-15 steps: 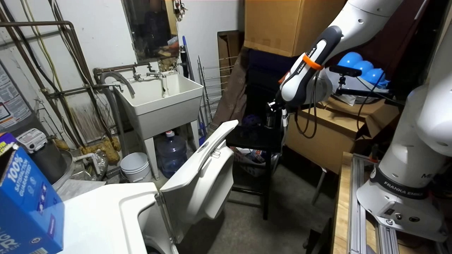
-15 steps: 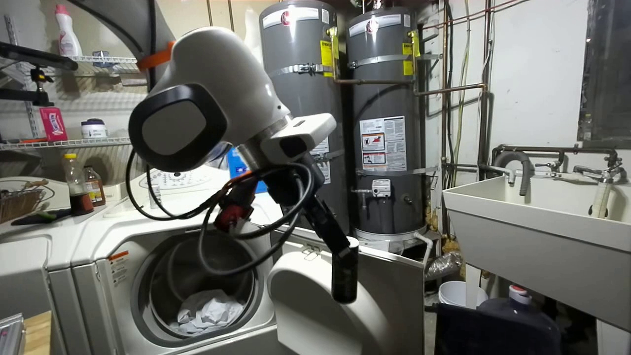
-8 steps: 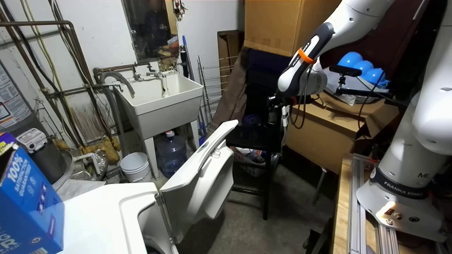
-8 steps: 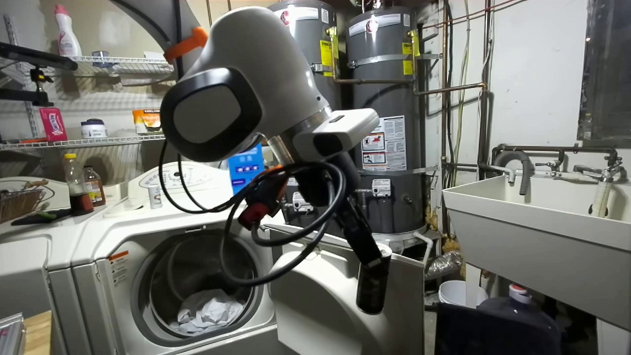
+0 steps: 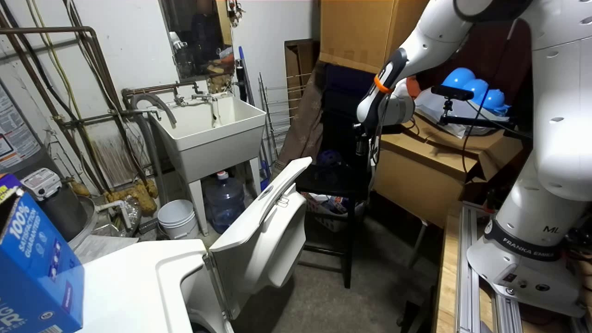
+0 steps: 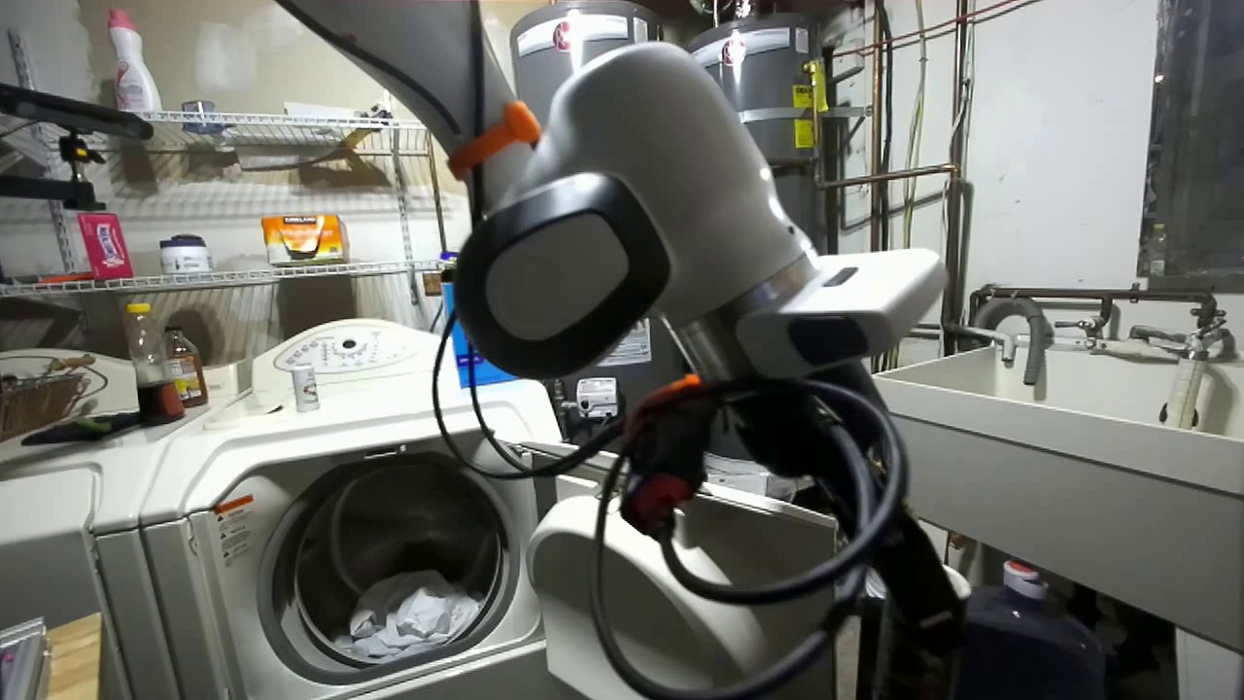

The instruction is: Move the pepper cellar to the black table

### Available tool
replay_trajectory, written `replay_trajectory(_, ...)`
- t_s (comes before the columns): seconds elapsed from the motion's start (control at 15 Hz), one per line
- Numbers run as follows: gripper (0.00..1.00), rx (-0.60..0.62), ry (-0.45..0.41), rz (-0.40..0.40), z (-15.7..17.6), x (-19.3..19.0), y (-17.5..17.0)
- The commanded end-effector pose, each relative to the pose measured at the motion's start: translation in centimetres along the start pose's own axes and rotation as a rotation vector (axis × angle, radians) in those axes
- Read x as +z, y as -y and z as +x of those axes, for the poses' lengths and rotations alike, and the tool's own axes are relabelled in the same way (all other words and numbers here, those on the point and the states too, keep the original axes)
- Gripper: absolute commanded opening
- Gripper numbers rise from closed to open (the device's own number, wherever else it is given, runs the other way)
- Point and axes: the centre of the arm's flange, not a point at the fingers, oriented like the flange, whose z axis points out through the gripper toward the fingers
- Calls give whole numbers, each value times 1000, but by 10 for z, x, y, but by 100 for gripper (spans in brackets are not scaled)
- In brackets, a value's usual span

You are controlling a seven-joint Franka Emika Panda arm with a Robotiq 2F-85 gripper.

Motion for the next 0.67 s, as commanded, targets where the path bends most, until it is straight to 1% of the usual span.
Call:
replay_trajectory(0.0, 20, -2, 1, -54, 45, 76, 24)
replay_trajectory(0.2, 20, -24, 60, -37, 60, 115, 61)
replay_trajectory(0.27, 20, -18, 87, -35, 66, 127, 69)
replay_trajectory(0.33, 20, 4, 111, -42, 74, 136, 73)
replay_trajectory(0.4, 20, 32, 137, -49, 79, 136, 69)
replay_trajectory(0.47, 45, -8, 111, -39, 41, 108, 63)
replay_trajectory(0.6, 45, 9, 128, -46, 55, 118, 65)
